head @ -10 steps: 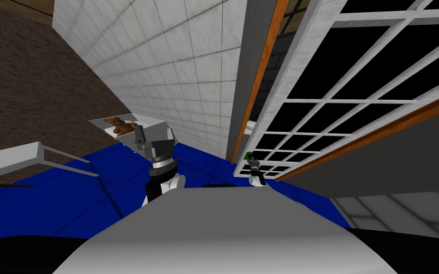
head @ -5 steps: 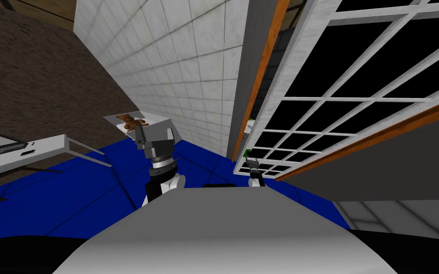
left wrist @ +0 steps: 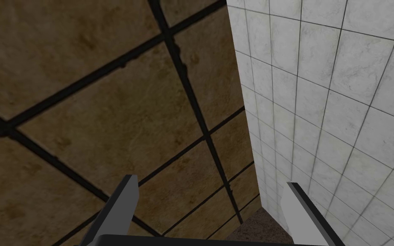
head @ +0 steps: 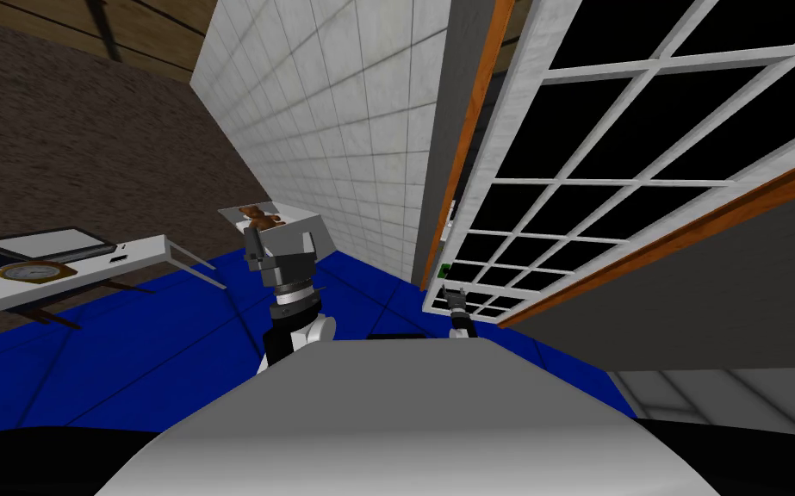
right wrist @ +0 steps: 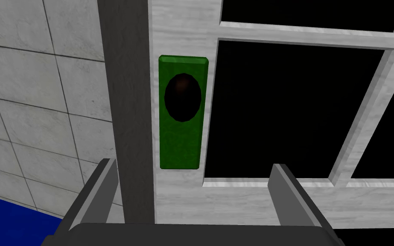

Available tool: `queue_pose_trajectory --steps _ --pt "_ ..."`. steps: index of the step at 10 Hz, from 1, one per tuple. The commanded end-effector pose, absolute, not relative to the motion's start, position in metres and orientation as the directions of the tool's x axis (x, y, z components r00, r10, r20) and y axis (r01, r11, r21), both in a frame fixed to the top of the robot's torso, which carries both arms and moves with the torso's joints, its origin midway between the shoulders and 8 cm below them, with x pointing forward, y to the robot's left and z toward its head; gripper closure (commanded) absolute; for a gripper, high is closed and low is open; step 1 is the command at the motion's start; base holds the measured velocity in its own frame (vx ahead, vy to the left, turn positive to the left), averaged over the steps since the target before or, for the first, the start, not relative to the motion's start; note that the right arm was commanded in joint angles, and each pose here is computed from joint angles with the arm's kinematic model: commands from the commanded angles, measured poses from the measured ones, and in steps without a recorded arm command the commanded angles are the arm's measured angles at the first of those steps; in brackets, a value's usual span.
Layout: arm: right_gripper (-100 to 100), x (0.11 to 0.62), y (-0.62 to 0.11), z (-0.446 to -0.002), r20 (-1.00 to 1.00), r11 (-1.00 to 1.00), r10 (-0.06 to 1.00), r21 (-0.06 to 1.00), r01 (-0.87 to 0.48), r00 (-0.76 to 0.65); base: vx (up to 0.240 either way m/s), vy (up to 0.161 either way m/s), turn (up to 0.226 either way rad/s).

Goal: Pull the door open

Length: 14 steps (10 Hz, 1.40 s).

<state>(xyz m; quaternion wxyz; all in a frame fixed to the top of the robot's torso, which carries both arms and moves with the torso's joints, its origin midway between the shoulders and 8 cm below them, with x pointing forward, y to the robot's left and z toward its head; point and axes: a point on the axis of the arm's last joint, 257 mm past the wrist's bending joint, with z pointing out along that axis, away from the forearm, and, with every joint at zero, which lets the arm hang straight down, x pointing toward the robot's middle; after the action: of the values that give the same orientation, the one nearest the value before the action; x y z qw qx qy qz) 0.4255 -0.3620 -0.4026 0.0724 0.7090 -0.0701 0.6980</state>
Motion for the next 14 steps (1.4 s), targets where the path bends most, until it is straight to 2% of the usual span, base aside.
queue_pose_trajectory --steps 1,3,14 --pt "-100 0.424 -0.374 -0.402 1.000 -0.974 0.004 0.007 -0.228 0.014 -0.007 -0.012 0.200" --pt "-100 0.422 -0.395 -0.401 1.000 -0.962 0.006 0.009 -0.275 0.012 0.028 -0.035 0.317" --pt "-100 0.393 -0.487 -0.399 1.000 -0.869 0.004 0.006 -0.495 0.005 0.018 -0.037 0.199"
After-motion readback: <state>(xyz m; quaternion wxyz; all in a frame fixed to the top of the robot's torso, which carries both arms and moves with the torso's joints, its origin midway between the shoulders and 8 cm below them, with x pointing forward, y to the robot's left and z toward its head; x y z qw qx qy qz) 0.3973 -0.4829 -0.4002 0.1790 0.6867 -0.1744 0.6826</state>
